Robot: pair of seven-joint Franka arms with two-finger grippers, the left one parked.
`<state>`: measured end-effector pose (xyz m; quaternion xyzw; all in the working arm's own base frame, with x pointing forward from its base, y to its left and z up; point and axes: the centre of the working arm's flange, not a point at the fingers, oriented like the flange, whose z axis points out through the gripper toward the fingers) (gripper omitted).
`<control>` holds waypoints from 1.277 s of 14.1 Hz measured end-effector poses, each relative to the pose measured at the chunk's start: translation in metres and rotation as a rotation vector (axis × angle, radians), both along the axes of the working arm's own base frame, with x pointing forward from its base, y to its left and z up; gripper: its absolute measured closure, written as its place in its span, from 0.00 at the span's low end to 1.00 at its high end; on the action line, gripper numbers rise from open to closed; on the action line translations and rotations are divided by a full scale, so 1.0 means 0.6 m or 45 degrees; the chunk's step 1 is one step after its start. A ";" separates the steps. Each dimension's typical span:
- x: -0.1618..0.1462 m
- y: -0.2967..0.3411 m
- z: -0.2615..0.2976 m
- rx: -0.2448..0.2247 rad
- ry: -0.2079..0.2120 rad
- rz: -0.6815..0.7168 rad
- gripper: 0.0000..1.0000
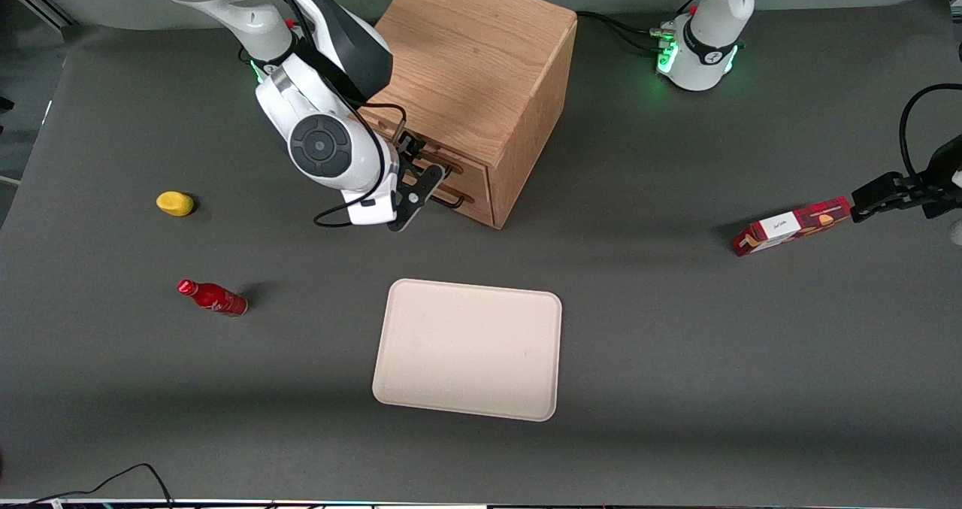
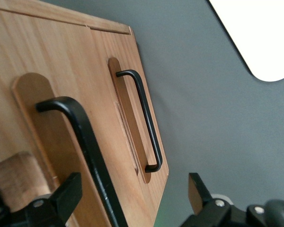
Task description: Close top drawer
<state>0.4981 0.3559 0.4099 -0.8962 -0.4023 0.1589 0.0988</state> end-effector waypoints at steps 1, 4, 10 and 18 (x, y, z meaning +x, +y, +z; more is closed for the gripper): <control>0.002 -0.001 0.010 0.004 -0.009 -0.005 0.00; 0.024 -0.022 0.055 0.013 -0.048 -0.048 0.00; 0.079 -0.127 0.179 -0.028 -0.205 -0.351 0.00; 0.092 -0.396 0.298 -0.176 -0.240 -0.797 0.00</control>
